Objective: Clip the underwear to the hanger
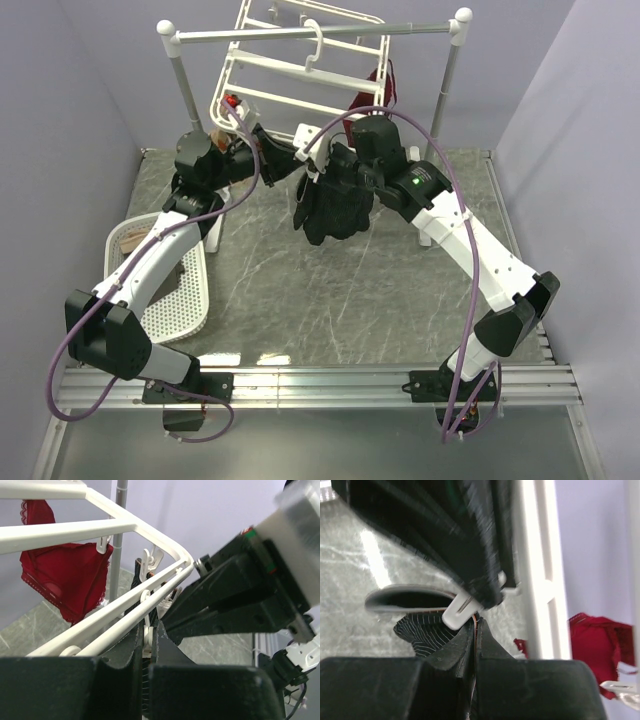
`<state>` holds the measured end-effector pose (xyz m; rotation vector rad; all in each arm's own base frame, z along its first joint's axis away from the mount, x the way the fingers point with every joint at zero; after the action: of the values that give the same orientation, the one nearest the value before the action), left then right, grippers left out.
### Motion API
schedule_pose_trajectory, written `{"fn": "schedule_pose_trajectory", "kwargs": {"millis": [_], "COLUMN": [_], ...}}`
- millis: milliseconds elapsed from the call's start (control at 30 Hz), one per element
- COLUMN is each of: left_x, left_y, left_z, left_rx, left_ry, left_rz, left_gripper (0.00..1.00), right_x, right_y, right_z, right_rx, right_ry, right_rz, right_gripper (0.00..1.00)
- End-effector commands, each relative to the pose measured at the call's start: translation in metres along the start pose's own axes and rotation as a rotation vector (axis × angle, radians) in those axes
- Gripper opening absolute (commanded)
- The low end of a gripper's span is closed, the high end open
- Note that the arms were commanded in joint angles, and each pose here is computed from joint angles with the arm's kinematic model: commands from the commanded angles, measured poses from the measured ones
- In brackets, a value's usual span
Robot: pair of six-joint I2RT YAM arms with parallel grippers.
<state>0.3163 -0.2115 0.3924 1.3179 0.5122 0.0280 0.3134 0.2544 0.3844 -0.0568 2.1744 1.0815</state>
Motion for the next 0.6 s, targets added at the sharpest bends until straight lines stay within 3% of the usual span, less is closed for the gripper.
{"fn": "schedule_pose_trajectory", "kwargs": {"millis": [0, 567], "left_x": [-0.0192, -0.0176], "left_y": [-0.0209, -0.0218], "left_z": [-0.0038, -0.0046], "left_rx": [0.111, 0.1], "left_ry": [-0.093, -0.03], "left_rz": [-0.024, 0.066], "left_gripper": [0.0, 0.0], "right_x": [-0.0296, -0.0277], "right_y": [0.035, 0.0433], "right_z": [-0.0248, -0.0326], "right_rx": [-0.154, -0.204], "right_ry": [-0.126, -0.103], "right_rz": [-0.031, -0.019], "right_gripper": [0.0, 0.0]}}
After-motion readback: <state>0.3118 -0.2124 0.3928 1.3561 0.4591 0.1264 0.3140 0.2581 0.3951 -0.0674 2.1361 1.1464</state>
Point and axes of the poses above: each gripper's point midway between its finger pads, its own z axis out along the fingers, its own x axis along the line the jaws close on, y = z × x, the point moved 7 cm from there along -z, back along the fingers, and after that the axes turned 8 degrees about -z, right-handed, at the moved point
